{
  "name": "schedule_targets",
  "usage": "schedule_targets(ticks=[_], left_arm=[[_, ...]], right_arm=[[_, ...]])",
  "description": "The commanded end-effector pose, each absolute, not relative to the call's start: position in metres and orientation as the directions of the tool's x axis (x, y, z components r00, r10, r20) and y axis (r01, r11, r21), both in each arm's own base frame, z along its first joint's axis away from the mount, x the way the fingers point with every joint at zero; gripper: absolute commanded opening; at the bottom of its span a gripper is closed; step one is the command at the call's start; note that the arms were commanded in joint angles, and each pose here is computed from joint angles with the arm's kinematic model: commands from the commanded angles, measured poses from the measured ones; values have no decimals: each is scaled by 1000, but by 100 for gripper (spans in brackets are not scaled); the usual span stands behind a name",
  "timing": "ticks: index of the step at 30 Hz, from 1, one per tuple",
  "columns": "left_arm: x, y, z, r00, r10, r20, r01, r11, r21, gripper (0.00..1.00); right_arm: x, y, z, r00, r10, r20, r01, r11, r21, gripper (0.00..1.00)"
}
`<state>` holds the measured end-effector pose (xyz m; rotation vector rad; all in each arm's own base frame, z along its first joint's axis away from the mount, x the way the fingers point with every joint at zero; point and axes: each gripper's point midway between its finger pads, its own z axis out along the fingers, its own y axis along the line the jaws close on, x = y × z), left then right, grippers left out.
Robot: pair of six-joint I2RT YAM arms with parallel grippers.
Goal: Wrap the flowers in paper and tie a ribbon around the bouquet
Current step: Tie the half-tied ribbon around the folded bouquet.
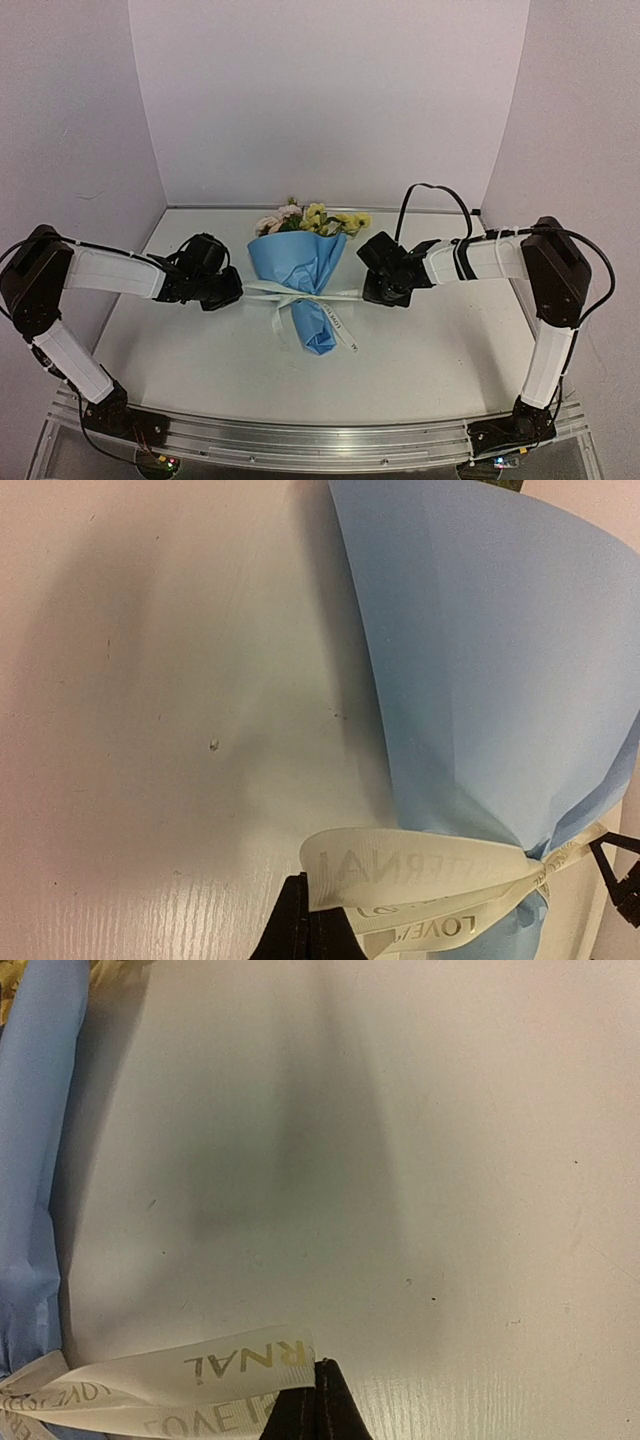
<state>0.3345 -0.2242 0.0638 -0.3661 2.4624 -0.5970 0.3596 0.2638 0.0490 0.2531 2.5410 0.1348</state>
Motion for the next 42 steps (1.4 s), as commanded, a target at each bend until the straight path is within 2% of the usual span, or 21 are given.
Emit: schedule_targets(ticks=[1,17,28,42], left_arm=[[336,-196,66,-766,-417,-490,-187,873,-451,0],[327,-164,58,-735,-508,-448,-287,833,-473,0],[319,-135,38,-703,-621,-347,-398,748,-532,0],[319,-121,32,-687,-658,-309,-436,713,-550,0]], right_arm=[[363,237,65,-788,177,-590,183,982,50,0],[361,227,56,-803,172,-571,202,979,12,0],[358,203,45,-806,237,-542,273,962,15,0],[347,174,49,-766,299,-569,358,934,9,0]])
